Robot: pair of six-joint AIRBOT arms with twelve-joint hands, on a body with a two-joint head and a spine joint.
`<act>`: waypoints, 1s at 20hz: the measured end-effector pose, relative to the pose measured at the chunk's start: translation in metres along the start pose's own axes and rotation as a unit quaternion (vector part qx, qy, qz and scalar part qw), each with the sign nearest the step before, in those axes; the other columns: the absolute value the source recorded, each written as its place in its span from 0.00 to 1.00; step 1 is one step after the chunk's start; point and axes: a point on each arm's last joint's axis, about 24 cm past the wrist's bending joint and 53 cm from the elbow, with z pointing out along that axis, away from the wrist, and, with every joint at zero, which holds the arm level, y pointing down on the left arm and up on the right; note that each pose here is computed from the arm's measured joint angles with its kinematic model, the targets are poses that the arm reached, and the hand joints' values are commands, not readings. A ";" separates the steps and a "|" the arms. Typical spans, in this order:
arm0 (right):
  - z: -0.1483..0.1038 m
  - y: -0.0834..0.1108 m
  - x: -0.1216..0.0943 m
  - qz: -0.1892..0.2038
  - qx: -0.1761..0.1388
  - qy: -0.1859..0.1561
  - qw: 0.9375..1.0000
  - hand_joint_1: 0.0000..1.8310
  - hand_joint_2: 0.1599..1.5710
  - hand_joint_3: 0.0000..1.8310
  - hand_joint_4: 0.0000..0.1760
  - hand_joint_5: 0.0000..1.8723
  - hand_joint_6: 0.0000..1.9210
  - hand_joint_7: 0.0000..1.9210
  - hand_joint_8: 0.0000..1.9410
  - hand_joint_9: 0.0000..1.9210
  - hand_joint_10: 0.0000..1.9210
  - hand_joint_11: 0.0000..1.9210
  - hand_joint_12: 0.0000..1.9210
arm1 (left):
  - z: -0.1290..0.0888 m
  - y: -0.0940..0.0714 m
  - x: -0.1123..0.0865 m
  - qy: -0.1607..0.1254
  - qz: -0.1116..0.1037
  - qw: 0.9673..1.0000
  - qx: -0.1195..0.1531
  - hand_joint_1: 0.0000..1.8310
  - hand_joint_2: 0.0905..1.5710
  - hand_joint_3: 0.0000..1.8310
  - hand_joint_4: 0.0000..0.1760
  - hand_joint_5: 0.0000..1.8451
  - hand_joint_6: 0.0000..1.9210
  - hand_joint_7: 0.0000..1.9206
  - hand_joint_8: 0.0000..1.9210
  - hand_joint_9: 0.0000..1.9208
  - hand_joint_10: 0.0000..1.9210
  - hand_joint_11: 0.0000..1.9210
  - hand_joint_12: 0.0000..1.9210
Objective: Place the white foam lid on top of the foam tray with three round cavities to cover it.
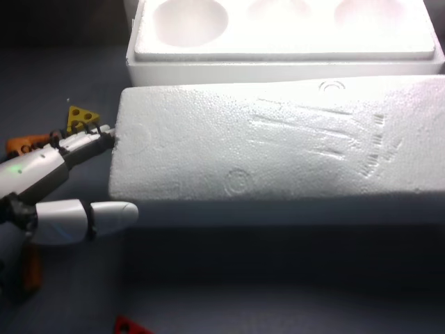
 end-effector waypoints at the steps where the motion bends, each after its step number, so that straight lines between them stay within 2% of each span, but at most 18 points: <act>1: -0.005 0.002 0.000 -0.001 -0.002 0.000 1.000 0.21 0.73 0.00 0.00 0.02 0.00 0.00 0.00 0.00 0.00 0.00 0.54 | -0.003 -0.002 0.002 0.002 -0.002 1.000 0.002 0.24 0.65 0.01 0.00 0.07 0.01 0.00 0.00 0.00 0.00 0.00 0.00; 2: -0.009 0.004 -0.002 -0.001 -0.004 0.000 1.000 0.20 0.73 0.00 0.00 0.02 0.00 0.00 0.00 0.01 0.00 0.00 0.58 | -0.006 -0.006 0.002 0.001 -0.002 1.000 0.007 0.25 0.65 0.01 0.00 0.07 0.01 0.00 0.00 0.00 0.00 0.00 0.00; 3: -0.014 0.008 -0.005 -0.002 -0.012 -0.004 1.000 0.23 0.73 0.00 0.00 0.02 0.00 0.00 0.00 0.00 0.00 0.00 0.53 | -0.010 -0.013 0.000 -0.001 -0.002 1.000 0.016 0.25 0.65 0.01 0.00 0.08 0.01 0.00 0.00 0.00 0.00 0.00 0.00; 5: -0.020 0.019 -0.013 -0.004 -0.027 -0.015 1.000 0.21 0.73 0.00 0.00 0.01 0.00 0.00 0.00 0.00 0.00 0.00 0.48 | -0.014 -0.028 -0.007 -0.010 0.000 0.999 0.040 0.24 0.65 0.01 0.00 0.08 0.01 0.00 0.00 0.00 0.00 0.00 0.00; 7: -0.021 0.030 -0.023 -0.010 -0.048 -0.029 0.998 0.22 0.71 0.00 0.00 0.01 0.00 0.00 0.00 0.00 0.00 0.00 0.35 | -0.017 -0.040 -0.015 -0.019 0.006 0.998 0.060 0.24 0.66 0.01 0.00 0.07 0.00 0.00 0.00 0.00 0.00 0.00 0.00; 8: -0.021 0.033 -0.026 -0.012 -0.053 -0.031 0.998 0.23 0.71 0.00 0.00 0.00 0.00 0.00 0.00 0.00 0.00 0.00 0.34 | -0.017 -0.044 -0.016 -0.019 0.009 0.998 0.066 0.24 0.66 0.01 0.00 0.07 0.00 0.00 0.00 0.00 0.00 0.00 0.00; 10: -0.017 0.042 -0.032 -0.010 -0.066 -0.041 0.997 0.25 0.72 0.00 0.00 0.00 0.00 0.00 0.00 0.00 0.00 0.00 0.41 | -0.014 -0.054 -0.023 -0.027 0.009 0.997 0.078 0.23 0.65 0.00 0.00 0.10 0.01 0.01 0.00 0.00 0.00 0.00 0.00; 13: -0.009 0.053 -0.047 -0.011 -0.083 -0.062 0.995 0.26 0.72 0.00 0.00 0.01 0.00 0.00 0.00 0.00 0.00 0.00 0.41 | -0.006 -0.080 -0.039 -0.043 0.018 0.992 0.115 0.23 0.66 0.00 0.00 0.11 0.01 0.02 0.00 0.00 0.00 0.00 0.00; 14: -0.007 0.055 -0.051 -0.012 -0.087 -0.067 0.994 0.25 0.72 0.00 0.00 0.01 0.00 0.00 0.00 0.00 0.00 0.00 0.47 | -0.003 -0.087 -0.043 -0.047 0.021 0.991 0.123 0.24 0.66 0.00 0.00 0.12 0.02 0.02 0.01 0.00 0.00 0.00 0.00; 16: -0.002 0.060 -0.057 -0.013 -0.091 -0.075 0.993 0.21 0.72 0.00 0.00 0.04 0.01 0.07 0.02 0.09 0.05 0.00 0.75 | 0.004 -0.094 -0.049 -0.052 0.022 0.989 0.134 0.24 0.66 0.00 0.00 0.11 0.01 0.01 0.00 0.00 0.00 0.00 0.00; 17: 0.000 0.063 -0.061 -0.016 -0.095 -0.079 0.992 0.20 0.72 0.00 0.00 0.04 0.01 0.12 0.04 0.15 0.09 0.00 0.87 | 0.007 -0.096 -0.050 -0.054 0.021 0.989 0.135 0.25 0.66 0.00 0.00 0.12 0.01 0.02 0.00 0.00 0.00 0.00 0.00; 18: 0.003 0.065 -0.065 -0.020 -0.097 -0.083 0.992 0.20 0.73 0.00 0.00 0.05 0.01 0.19 0.10 0.12 0.41 0.02 0.97 | 0.010 -0.097 -0.052 -0.055 0.022 0.989 0.136 0.26 0.66 0.00 0.00 0.12 0.01 0.03 0.01 0.00 0.00 0.00 0.00; 19: 0.007 0.066 -0.068 -0.021 -0.098 -0.086 0.991 0.21 0.71 0.00 0.00 0.06 0.01 0.17 0.20 0.06 0.59 0.04 0.99 | 0.014 -0.097 -0.053 -0.057 0.020 0.989 0.136 0.26 0.65 0.00 0.00 0.12 0.01 0.03 0.01 0.00 0.00 0.00 0.00; 20: 0.011 0.068 -0.070 -0.020 -0.100 -0.087 0.991 0.21 0.70 0.00 0.00 0.07 0.02 0.13 0.35 0.03 0.70 0.06 1.00 | 0.018 -0.097 -0.056 -0.059 0.020 0.989 0.135 0.27 0.65 0.00 0.00 0.12 0.01 0.02 0.00 0.00 0.00 0.00 0.00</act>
